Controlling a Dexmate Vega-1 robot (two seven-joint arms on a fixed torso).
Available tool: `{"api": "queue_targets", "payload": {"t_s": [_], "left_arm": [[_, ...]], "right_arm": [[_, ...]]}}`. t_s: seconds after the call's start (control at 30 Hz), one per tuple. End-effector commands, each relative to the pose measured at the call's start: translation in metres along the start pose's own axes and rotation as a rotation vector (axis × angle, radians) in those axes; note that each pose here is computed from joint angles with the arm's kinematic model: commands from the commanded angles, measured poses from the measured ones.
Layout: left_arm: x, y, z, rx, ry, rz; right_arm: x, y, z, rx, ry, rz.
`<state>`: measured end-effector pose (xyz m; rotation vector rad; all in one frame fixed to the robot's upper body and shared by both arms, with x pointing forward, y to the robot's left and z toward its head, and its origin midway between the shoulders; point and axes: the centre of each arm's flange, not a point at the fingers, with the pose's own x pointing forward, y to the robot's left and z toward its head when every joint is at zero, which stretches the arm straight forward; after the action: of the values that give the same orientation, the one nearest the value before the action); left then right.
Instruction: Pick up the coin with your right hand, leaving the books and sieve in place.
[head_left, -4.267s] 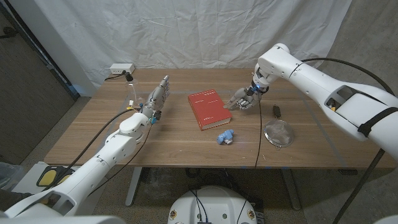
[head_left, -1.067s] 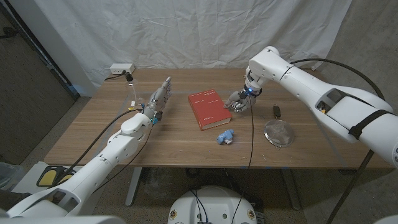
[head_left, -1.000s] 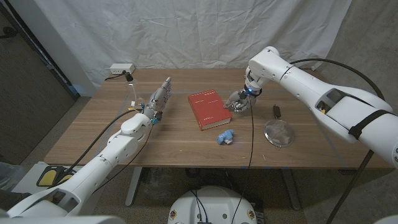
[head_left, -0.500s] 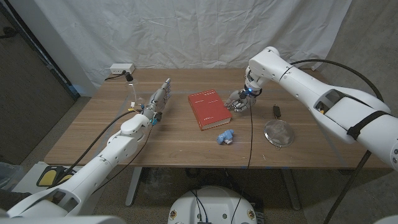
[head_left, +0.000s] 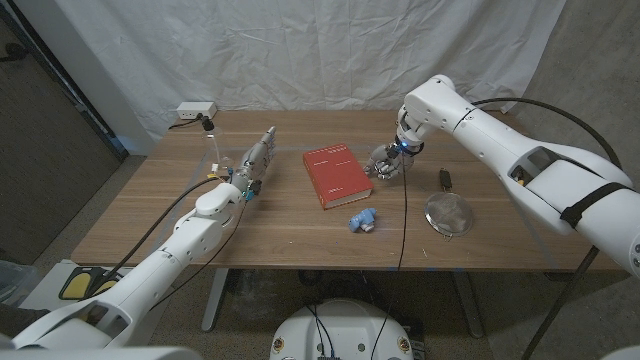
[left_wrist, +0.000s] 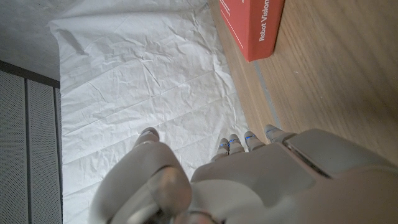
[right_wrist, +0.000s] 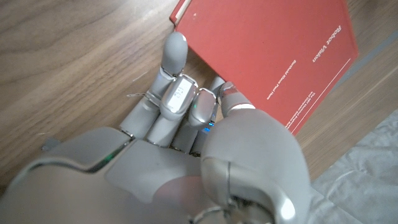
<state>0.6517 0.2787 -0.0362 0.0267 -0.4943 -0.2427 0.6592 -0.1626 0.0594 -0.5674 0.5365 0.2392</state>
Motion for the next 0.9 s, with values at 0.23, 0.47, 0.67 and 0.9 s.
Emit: {"api": "queue_targets", "payload": {"t_s": [0.23, 0.47, 0.67, 0.9], "left_arm": [[0.01, -0.006, 0.0, 0.012, 0.016, -0.017], [0.01, -0.007, 0.004, 0.019, 0.012, -0.016], [0.008, -0.008, 0.008, 0.022, 0.004, -0.015], [0.005, -0.01, 0.012, 0.031, 0.006, -0.013]], "right_arm": [[-0.002, -0.01, -0.008, 0.024, -0.024, 0.001], [-0.006, -0.011, -0.008, 0.024, -0.031, -0.002], [-0.012, -0.012, -0.006, 0.015, -0.035, -0.008], [-0.019, -0.013, -0.005, 0.007, -0.049, -0.011]]}}
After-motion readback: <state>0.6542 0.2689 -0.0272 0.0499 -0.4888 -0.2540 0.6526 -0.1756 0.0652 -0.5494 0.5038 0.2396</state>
